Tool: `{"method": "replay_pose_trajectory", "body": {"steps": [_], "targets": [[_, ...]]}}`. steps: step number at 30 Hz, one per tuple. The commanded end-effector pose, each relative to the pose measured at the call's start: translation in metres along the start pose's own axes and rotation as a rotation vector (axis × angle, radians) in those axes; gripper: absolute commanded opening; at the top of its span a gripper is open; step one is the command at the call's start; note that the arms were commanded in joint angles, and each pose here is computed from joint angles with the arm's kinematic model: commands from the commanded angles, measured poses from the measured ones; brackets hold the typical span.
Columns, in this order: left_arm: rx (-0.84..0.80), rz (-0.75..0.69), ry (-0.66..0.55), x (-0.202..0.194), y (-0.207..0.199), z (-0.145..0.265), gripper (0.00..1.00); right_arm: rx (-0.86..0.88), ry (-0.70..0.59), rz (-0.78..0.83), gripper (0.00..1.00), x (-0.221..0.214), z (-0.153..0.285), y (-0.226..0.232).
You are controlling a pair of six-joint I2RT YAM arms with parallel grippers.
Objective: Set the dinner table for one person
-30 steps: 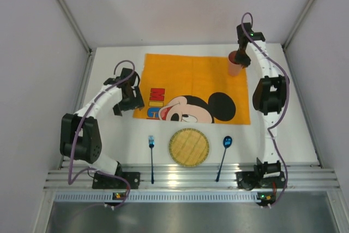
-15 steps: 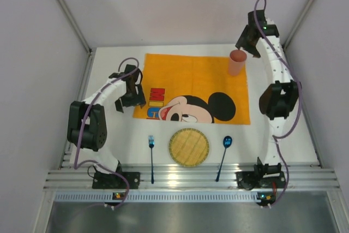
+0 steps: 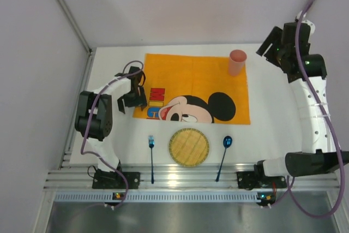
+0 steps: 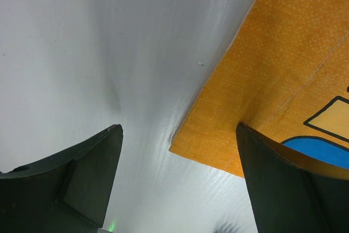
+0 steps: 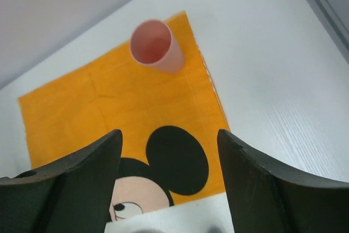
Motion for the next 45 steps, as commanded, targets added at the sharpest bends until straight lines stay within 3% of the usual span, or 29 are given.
{"method": "replay_pose_trajectory", "body": {"steps": [1, 13, 22, 29, 36, 45], "targets": [[0.026, 0.007, 0.005, -0.009, 0.01, -0.005, 0.9, 0.01, 0.081, 0.033, 0.7, -0.03, -0.011, -0.004], [0.039, 0.071, 0.029, -0.051, 0.035, 0.001, 0.89, 0.167, 0.233, 0.223, 0.7, -0.117, 0.014, 0.015], [0.031, 0.104, 0.014, -0.067, 0.041, 0.011, 0.89, 0.447, 0.554, 0.322, 0.68, -0.224, 0.02, 0.051], [-0.009, 0.131, -0.079, -0.043, 0.034, 0.04, 0.93, 0.593, 0.798, 0.307, 0.66, -0.31, 0.015, 0.059], [-0.05, 0.149, -0.141, -0.009, 0.019, 0.072, 0.94, 0.742, 0.889, 0.303, 0.61, -0.341, 0.009, 0.08], [-0.053, 0.157, -0.163, -0.012, 0.028, 0.085, 0.95, 0.775, 0.986, 0.323, 0.56, -0.379, 0.003, 0.091]]}}
Point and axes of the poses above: each gripper's point midway between its finger pads, its own z axis back along the fingers, its own y axis along the line the jaws close on, x = y × z, the point moved 6 cm from there along z, back along the fingers, and after that the axes turned 13 degrees about z, right-handed, at the moved point
